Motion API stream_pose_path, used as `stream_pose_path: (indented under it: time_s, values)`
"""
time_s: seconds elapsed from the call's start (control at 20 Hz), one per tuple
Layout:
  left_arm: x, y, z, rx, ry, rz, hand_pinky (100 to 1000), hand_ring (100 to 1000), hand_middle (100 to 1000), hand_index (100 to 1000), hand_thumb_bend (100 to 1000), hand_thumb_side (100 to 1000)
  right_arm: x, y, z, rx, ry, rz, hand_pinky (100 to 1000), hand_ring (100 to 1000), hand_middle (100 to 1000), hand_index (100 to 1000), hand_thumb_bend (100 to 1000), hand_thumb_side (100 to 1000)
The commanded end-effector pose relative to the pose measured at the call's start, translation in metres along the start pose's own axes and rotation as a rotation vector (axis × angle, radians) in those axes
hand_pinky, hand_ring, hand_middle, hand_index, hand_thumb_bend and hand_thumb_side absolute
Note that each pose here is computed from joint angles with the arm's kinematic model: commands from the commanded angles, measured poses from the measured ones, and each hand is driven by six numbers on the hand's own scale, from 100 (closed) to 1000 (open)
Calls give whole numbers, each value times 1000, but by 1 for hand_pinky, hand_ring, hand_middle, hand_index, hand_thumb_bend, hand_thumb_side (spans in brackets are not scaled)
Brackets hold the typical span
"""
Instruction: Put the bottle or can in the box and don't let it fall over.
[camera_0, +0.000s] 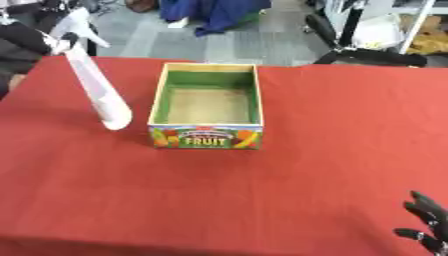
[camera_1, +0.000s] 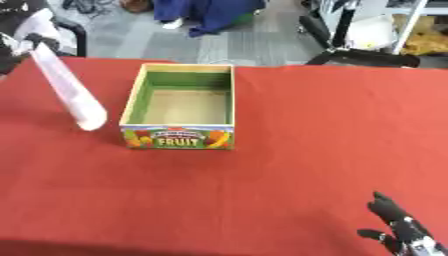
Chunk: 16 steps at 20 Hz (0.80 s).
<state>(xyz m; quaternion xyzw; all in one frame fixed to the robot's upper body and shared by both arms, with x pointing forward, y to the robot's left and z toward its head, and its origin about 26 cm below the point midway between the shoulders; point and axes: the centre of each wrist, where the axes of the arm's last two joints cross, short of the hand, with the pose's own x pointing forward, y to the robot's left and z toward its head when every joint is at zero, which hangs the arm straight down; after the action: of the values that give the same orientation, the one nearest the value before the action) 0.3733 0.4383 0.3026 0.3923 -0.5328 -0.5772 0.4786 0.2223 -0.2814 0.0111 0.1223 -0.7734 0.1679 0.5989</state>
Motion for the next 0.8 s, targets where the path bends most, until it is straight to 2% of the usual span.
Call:
stream_pose_path:
  time_s: [0.05,0.7,0.75,0.8]
  values:
    - [4,29,10,90,-8,-36,565,434,243,434,100,301,4,-5,-1,5,-3,27,738,1000,1000,900,100,852]
    - [41,68,2,213,-133,-114,570,432,240,430,100,305,3,-6,0,6,4,26,738,1000,1000,900,100,846]
    - [46,70,0,218,-149,-115,570,432,239,429,100,357,3,-6,0,6,4,26,738,1000,1000,900,100,847]
    - [50,71,-3,221,-164,-116,569,432,239,429,100,306,3,-6,0,7,5,25,738,1000,1000,900,100,846]
